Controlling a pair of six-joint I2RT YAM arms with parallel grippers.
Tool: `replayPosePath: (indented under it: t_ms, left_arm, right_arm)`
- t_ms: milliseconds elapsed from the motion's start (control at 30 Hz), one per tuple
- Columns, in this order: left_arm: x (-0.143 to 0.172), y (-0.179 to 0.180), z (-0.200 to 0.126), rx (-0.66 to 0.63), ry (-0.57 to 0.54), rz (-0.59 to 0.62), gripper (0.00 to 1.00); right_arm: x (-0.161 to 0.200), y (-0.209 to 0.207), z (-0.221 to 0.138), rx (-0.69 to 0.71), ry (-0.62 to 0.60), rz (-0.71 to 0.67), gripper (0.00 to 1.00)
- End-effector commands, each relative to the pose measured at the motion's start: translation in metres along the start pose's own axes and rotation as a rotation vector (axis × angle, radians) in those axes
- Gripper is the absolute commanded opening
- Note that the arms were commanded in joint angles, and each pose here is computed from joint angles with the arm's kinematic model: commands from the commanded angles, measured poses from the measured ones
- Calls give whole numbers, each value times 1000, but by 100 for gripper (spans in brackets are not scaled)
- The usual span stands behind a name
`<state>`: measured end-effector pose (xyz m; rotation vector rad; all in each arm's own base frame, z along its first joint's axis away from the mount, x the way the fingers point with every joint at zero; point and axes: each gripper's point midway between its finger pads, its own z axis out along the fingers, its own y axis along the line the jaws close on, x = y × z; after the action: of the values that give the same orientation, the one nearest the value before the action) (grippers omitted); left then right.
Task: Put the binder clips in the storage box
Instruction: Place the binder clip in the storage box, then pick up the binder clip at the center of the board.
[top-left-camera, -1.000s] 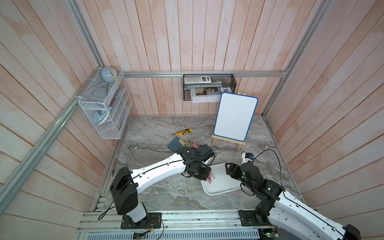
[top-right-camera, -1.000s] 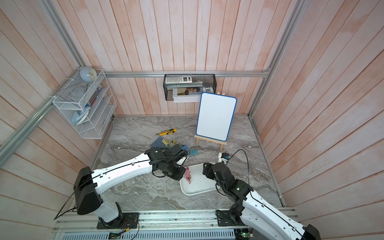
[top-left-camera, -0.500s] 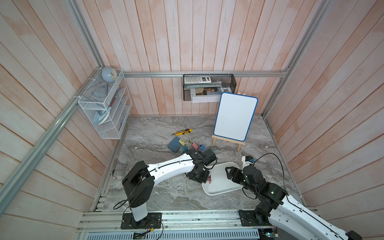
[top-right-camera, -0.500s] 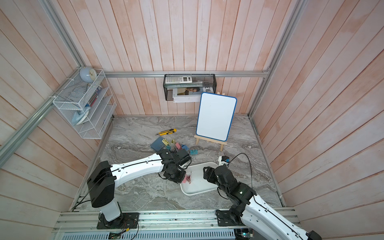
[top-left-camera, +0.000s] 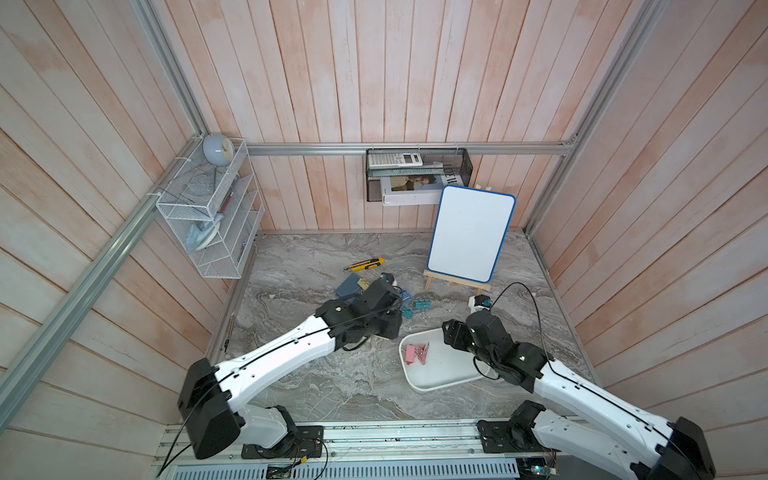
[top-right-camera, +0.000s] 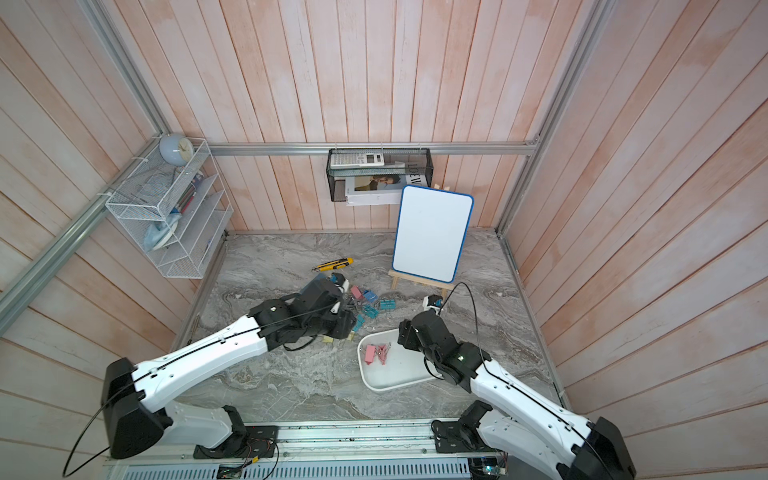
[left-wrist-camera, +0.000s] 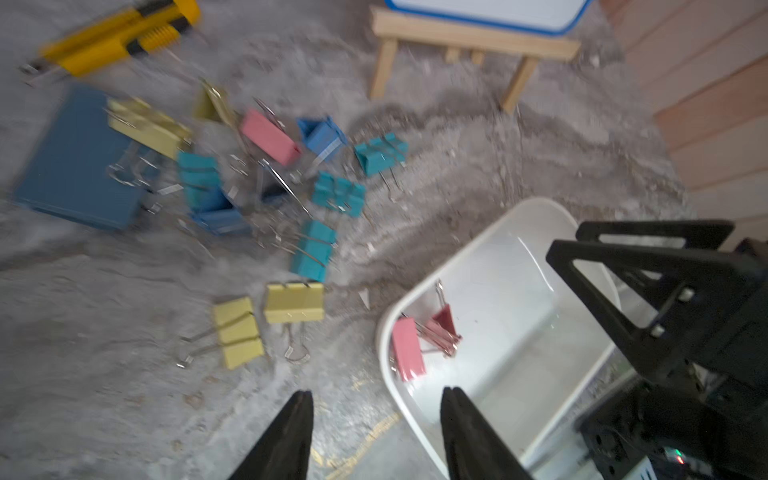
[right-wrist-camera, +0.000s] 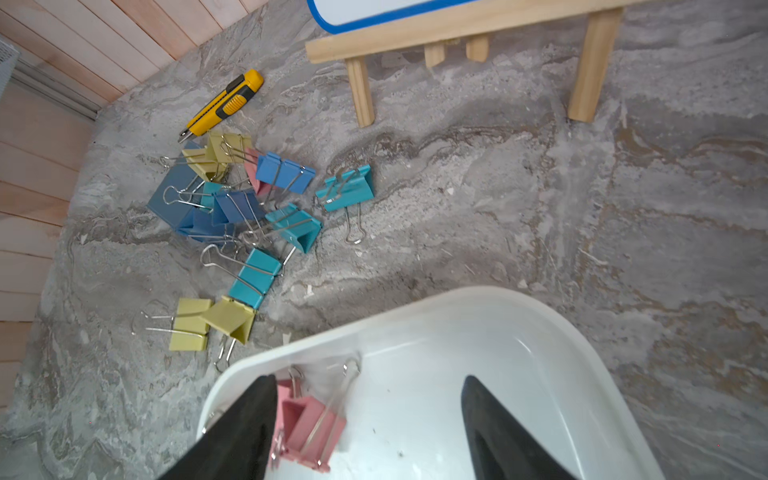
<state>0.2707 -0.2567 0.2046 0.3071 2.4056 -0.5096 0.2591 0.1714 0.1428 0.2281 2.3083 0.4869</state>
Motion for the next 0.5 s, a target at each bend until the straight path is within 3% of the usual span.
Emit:
replayPosePath:
  t_ms: [0, 100, 167, 300, 467]
  left_arm:
    - [-31, 66, 17, -22, -208, -184, 72]
    - [-31, 122, 39, 12, -279, -332, 86]
    - [-28, 140, 51, 31, -286, -353, 93]
    - [-19, 147, 71, 42, -256, -344, 100]
    - [-9, 152, 74, 45, -311, -333, 100]
  right_arm:
    - [-37, 13, 19, 54, -107, 96, 72]
    - [-45, 6, 45, 154, -107, 289, 66]
    - [-44, 9, 63, 153, -100, 367, 65]
    - [-49, 17, 86, 156, -106, 415, 64]
    - [-37, 11, 109, 200, -88, 521, 59]
